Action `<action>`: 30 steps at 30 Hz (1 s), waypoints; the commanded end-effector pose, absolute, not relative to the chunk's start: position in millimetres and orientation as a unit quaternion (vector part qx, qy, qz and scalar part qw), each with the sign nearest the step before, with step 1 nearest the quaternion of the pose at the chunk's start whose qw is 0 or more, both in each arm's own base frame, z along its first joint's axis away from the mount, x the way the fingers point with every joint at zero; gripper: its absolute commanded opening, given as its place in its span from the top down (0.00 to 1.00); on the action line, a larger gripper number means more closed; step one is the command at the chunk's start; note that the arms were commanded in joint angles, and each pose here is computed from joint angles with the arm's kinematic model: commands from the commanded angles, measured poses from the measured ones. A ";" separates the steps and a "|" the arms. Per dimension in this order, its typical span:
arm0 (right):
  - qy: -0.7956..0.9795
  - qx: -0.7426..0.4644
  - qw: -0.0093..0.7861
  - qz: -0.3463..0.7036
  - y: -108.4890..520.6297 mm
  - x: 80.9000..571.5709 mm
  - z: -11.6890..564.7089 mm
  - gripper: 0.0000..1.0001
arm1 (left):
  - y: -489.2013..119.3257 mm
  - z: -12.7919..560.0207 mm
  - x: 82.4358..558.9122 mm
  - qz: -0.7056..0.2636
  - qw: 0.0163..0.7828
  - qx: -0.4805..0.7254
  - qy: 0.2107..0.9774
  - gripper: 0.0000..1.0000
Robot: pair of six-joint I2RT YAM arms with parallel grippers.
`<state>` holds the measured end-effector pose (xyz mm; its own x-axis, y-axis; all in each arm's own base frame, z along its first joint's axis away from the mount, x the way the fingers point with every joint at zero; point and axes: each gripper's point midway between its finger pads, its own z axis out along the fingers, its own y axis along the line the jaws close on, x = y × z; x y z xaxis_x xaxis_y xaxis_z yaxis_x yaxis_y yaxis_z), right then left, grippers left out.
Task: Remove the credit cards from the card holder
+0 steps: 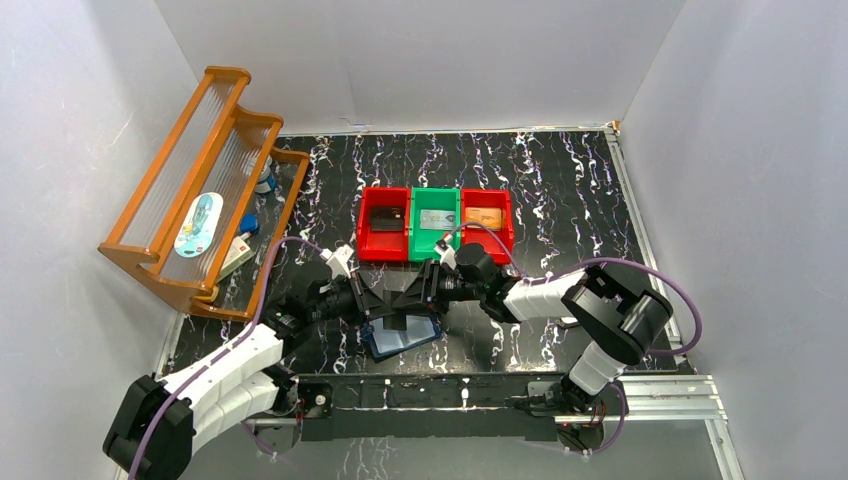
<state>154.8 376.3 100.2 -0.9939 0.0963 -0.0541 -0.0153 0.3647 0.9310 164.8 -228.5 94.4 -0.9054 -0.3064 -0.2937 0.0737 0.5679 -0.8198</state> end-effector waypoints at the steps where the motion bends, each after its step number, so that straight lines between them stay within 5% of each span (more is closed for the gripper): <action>1: 0.811 0.013 0.058 0.582 380.5 155.4 110.6 0.52 | -230.2 102.2 165.0 -0.466 0.210 -0.057 0.857 0.97; 15: 0.857 0.061 0.111 0.500 349.0 171.5 94.0 0.40 | -203.2 113.5 188.8 -0.369 0.299 -0.017 0.880 1.00; 24: 0.869 0.096 0.155 0.460 322.9 182.9 93.4 0.38 | -168.9 175.2 247.3 -0.217 0.486 0.120 0.838 1.00; 30: 0.868 0.106 0.169 0.454 312.9 186.9 95.1 0.38 | -170.7 190.3 273.1 -0.139 0.501 0.246 0.818 1.00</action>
